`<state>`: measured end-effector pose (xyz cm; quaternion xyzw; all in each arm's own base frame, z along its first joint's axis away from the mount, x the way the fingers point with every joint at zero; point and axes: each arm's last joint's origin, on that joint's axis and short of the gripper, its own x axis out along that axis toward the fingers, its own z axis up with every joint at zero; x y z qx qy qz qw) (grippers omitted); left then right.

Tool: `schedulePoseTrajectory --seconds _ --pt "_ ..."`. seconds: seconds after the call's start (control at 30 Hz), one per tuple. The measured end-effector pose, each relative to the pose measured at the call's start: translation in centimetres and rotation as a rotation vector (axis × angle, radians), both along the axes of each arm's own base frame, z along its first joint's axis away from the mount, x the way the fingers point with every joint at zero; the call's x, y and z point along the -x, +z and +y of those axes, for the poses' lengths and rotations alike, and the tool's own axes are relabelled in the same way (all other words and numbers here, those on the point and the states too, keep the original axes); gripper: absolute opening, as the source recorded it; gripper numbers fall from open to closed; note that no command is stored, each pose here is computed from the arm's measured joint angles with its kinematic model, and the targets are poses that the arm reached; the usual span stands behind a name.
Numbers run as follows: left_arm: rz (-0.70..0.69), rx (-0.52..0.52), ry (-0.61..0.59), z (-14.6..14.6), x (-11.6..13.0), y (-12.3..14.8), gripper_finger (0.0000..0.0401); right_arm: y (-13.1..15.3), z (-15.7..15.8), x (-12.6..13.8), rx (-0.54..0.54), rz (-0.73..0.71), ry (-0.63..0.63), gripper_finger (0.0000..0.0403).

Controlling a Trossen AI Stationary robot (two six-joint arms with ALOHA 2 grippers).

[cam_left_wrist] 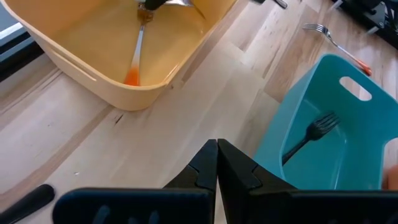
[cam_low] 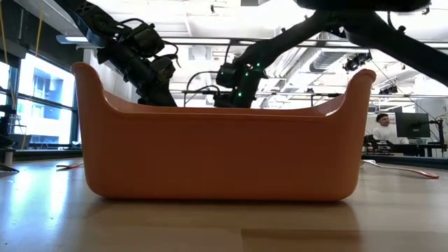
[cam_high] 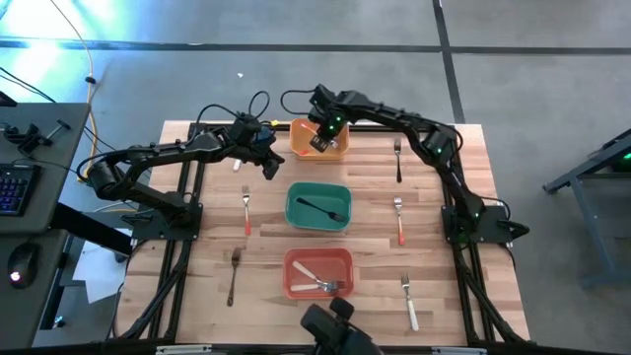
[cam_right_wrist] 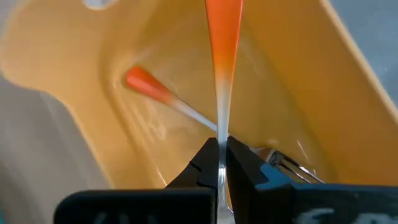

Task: Sort silverware by color (type)
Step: Put the orange fork into the yellow bin

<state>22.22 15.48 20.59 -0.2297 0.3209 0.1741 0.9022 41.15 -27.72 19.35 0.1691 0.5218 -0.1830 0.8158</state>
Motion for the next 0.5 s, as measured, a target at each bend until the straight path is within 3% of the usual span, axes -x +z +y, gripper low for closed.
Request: schedulePoseTrajectory --seconds 0.5 --pt "0.011 -0.010 0.027 0.08 0.03 -0.01 0.0000 -1.15 0.03 -0.44 0.008 0.013 0.027 0.0000"
